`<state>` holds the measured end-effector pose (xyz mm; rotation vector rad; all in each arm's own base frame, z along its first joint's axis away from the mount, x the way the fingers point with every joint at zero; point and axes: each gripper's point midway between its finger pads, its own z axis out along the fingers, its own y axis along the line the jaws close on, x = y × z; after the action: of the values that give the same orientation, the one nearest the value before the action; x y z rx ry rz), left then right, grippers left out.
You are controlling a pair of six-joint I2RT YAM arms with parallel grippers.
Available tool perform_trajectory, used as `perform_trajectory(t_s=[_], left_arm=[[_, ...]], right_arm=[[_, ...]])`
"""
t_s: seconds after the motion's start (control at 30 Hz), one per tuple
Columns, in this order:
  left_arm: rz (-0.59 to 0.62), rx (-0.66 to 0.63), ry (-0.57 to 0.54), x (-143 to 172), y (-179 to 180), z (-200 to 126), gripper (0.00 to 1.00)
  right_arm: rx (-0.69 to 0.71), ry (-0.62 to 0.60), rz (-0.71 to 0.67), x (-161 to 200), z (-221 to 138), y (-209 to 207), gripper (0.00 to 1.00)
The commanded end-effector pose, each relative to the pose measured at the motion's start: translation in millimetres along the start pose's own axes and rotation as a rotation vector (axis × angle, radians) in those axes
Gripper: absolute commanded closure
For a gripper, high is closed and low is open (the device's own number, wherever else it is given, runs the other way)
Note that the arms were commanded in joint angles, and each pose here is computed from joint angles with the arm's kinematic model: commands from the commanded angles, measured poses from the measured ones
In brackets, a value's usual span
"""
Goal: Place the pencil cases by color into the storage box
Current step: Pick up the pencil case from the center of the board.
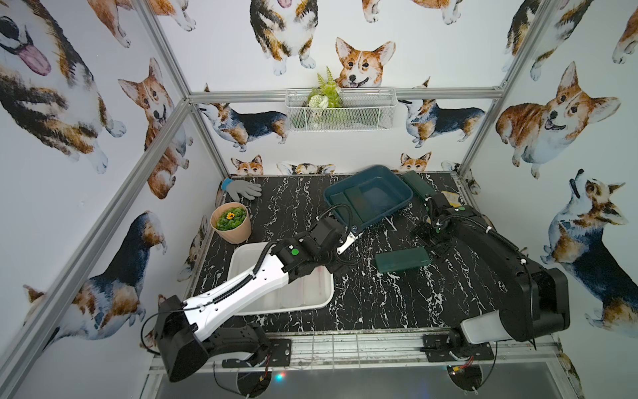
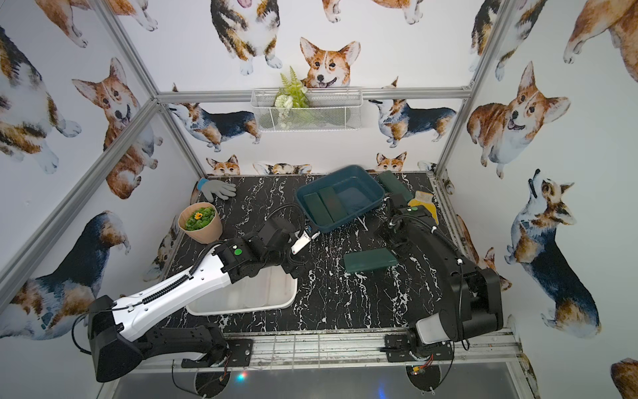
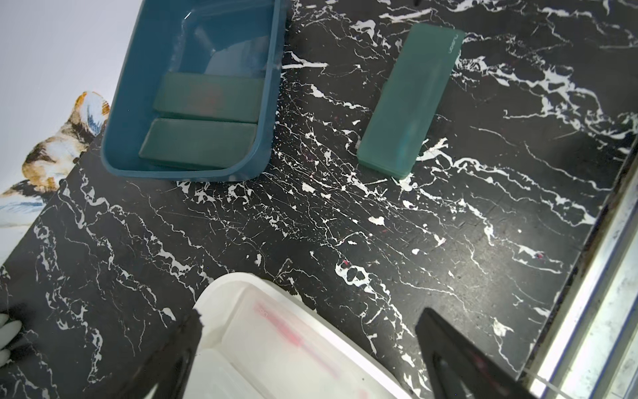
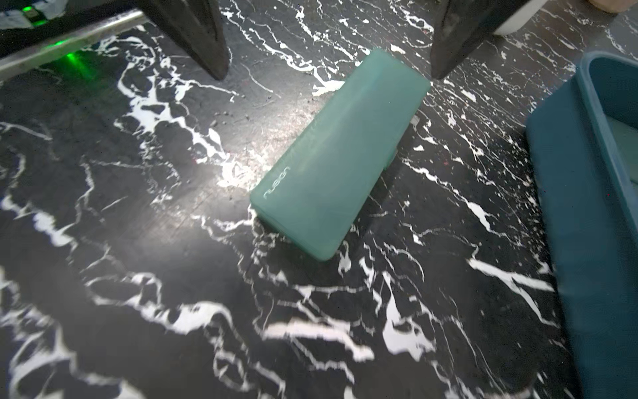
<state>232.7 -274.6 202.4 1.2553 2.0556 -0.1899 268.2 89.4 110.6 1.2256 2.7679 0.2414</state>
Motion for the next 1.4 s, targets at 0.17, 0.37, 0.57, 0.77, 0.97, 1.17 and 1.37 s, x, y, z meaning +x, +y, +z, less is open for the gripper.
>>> perform_trajectory(t_s=[0.17, 0.37, 0.57, 0.77, 0.97, 1.17, 1.37], left_arm=[[0.115, 0.059, 0.001, -9, -18, 22, 0.0], [0.152, 0.096, 0.014, -20, -29, 38, 0.0], [0.114, 0.088, 0.015, -22, -32, 49, 0.0], [0.115, 0.117, 0.026, -26, -45, 62, 0.0], [0.115, 0.094, -0.008, -40, -42, 59, 0.0], [0.117, 0.072, -0.013, -37, -38, 49, 0.0], [0.089, 0.066, -0.021, -32, -38, 41, 0.0]], right_arm=[[0.012, 0.072, 0.18, 28, 18, -3, 0.08], [0.011, 0.043, 0.202, 27, 13, -13, 0.08], [0.011, 0.027, 0.187, 23, 13, -9, 0.08], [0.022, -0.008, 0.12, 15, 7, 3, 0.08], [0.022, 0.016, 0.095, 28, 17, 6, 0.08], [0.014, -0.005, 0.1, 28, 20, 3, 0.08], [0.037, 0.02, 0.135, 33, 30, -2, 0.08]])
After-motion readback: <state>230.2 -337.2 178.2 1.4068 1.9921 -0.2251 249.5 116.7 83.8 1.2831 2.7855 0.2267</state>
